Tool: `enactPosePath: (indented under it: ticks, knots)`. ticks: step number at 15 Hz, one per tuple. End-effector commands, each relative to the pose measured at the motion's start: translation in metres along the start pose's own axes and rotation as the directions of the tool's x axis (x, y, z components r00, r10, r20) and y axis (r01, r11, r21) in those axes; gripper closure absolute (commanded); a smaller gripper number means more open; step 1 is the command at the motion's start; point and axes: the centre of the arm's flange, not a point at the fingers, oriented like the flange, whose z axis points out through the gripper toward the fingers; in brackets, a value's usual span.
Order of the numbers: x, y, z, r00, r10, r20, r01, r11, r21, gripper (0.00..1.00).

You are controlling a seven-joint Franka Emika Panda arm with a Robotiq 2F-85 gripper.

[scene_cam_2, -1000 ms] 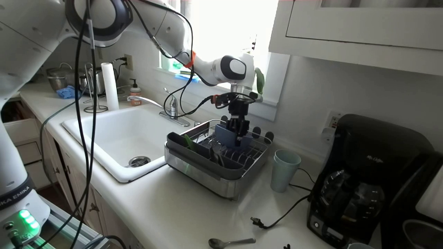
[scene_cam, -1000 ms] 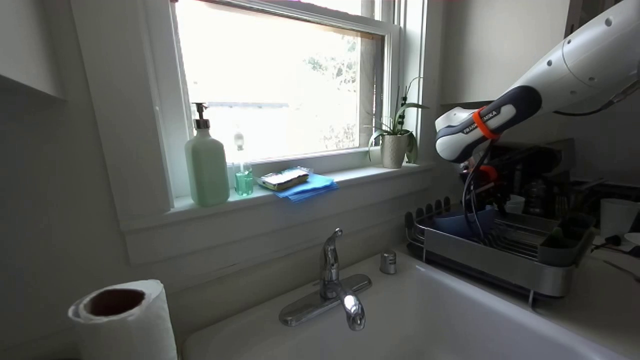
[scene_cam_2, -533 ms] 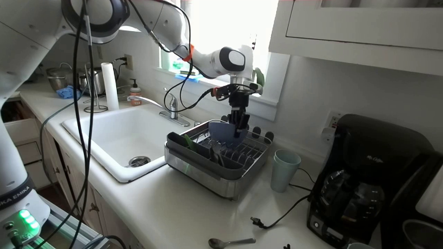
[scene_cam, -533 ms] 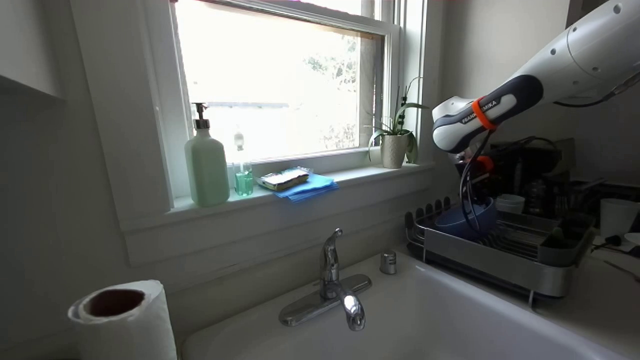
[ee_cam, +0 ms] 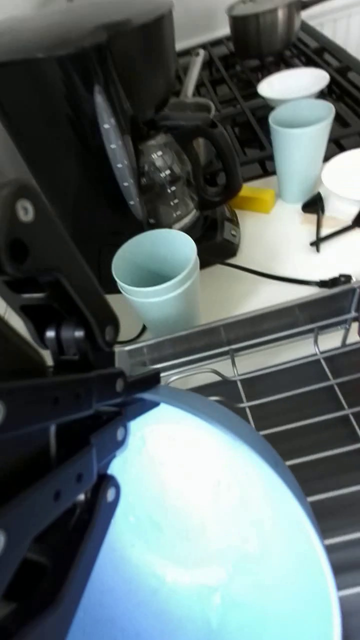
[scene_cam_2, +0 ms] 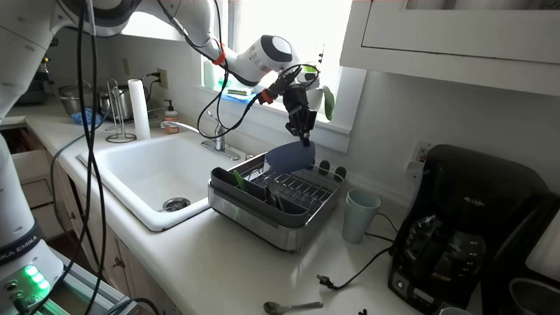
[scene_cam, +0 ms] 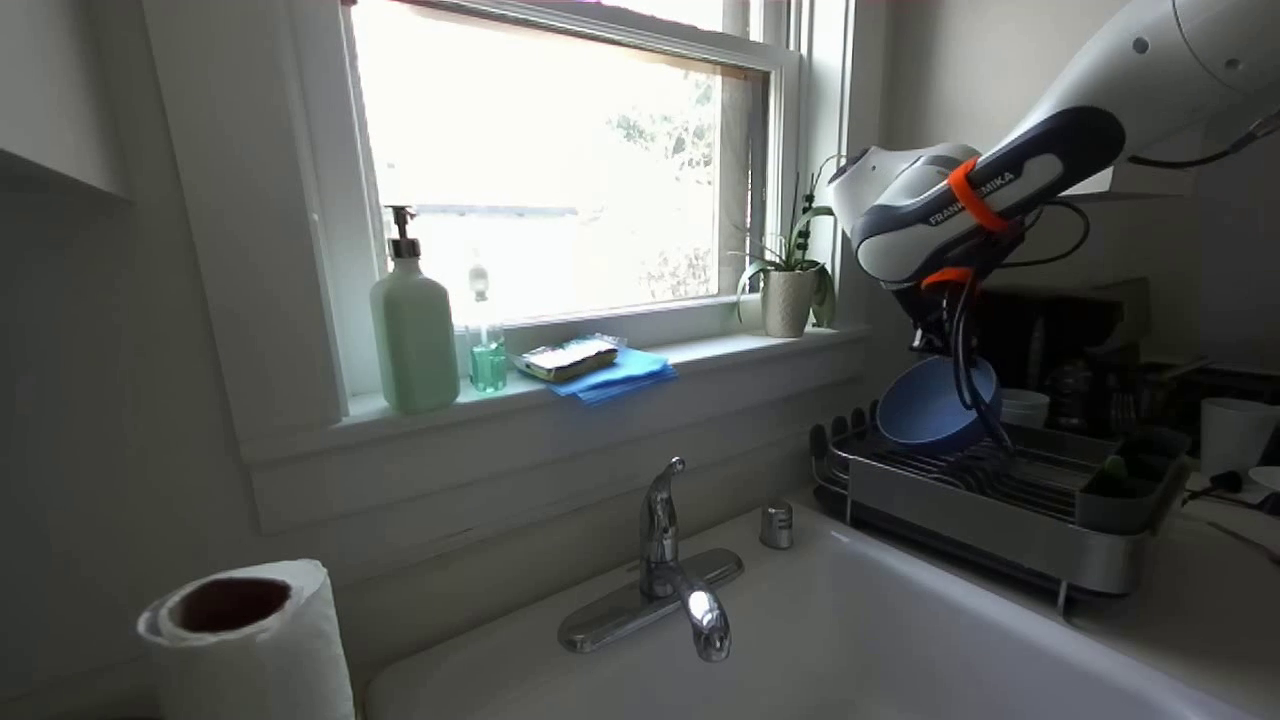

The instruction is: Turn the blue bowl in the drying rack in an upright position

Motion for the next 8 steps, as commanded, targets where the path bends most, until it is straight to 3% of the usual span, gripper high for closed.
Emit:
enactPosePath:
  ticks: [1,4,7,8]
  knots:
    - [-0.032,-0.002,-0.019,0.989,-0.088,-0.118,0.070,0.986,-0.148,0.99]
    - [-0.030,0.011,-0.025,0.967,-0.157,-0.199,0.106,0.964,-0.245,0.99]
    - [-0.045,-0.007,-0.032,0.933,-0.249,-0.260,0.160,0.934,-0.319,0.99]
    - [-0.010,0.001,-0.030,0.955,-0.204,-0.217,0.137,0.948,-0.288,0.96]
